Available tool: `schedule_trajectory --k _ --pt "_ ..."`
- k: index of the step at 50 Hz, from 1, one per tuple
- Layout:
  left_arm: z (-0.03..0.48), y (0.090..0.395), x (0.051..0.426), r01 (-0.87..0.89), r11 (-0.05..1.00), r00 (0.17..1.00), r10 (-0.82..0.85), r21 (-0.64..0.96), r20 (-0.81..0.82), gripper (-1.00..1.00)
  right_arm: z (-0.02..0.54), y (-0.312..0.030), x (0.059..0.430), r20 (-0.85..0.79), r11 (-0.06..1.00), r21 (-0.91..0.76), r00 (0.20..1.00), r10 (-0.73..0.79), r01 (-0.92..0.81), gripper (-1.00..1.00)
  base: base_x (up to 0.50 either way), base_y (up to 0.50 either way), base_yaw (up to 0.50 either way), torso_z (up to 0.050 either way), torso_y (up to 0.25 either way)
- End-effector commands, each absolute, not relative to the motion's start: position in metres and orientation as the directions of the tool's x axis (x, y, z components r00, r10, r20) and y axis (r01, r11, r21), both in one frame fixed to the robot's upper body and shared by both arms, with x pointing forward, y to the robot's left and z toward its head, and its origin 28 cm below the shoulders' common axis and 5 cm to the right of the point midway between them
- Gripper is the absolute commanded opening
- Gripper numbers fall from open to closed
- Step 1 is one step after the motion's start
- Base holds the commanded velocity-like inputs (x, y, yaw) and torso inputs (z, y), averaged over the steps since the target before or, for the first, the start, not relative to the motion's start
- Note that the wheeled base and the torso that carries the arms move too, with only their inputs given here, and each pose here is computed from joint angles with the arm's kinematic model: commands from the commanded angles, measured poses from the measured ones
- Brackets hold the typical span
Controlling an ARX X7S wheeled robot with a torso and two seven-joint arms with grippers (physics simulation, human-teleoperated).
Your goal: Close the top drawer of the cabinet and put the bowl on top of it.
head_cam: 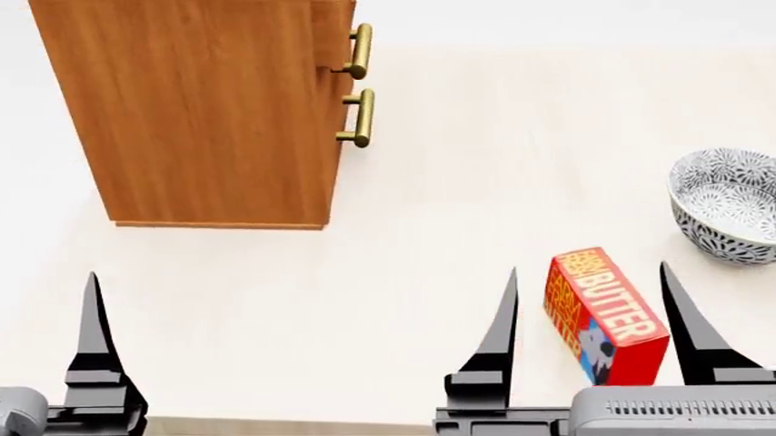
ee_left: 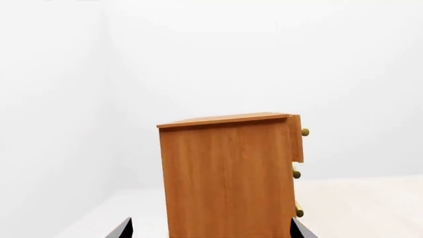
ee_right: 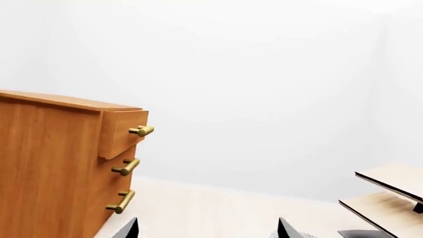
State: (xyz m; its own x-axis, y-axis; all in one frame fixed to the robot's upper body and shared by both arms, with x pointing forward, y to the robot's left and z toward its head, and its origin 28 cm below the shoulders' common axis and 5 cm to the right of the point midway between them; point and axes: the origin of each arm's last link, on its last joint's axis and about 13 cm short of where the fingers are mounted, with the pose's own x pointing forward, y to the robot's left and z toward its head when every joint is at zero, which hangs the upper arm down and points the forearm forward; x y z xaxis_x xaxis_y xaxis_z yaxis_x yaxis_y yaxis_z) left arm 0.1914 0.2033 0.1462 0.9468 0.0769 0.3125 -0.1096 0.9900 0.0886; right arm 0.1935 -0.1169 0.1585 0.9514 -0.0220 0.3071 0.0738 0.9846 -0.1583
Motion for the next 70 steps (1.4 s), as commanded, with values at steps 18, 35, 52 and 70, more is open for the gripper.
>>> schedule_trajectory --k 18,35,52,70 --pt "0.1468 0.2035 0.1903 -0.113 0.989 0.944 0.078 0.092 0.321 1.00 0.1583 -0.1168 0.1925 0.306 0.983 -0.172 0.952 -0.007 0.062 1.00 0.04 0.00 0.00 0.000 0.000" --pt "0.1468 0.2025 0.1889 -0.112 0.989 0.944 0.075 0.098 0.322 1.00 0.1575 -0.1171 0.1913 0.308 0.984 -0.170 0.951 0.000 0.055 1.00 0.50 0.00 0.00 0.000 0.000" --pt "0.1425 0.2019 0.1884 -0.109 0.989 0.943 0.071 0.098 0.325 1.00 0.1579 -0.1172 0.1894 0.329 0.984 -0.169 0.944 0.000 0.058 1.00 0.28 0.00 0.00 0.000 0.000" --pt "0.1470 0.2015 0.1880 -0.107 0.990 0.942 0.070 0.097 0.327 1.00 0.1576 -0.1170 0.1886 0.330 0.981 -0.183 0.944 -0.003 0.067 1.00 0.00 -0.11 0.00 0.000 0.000"
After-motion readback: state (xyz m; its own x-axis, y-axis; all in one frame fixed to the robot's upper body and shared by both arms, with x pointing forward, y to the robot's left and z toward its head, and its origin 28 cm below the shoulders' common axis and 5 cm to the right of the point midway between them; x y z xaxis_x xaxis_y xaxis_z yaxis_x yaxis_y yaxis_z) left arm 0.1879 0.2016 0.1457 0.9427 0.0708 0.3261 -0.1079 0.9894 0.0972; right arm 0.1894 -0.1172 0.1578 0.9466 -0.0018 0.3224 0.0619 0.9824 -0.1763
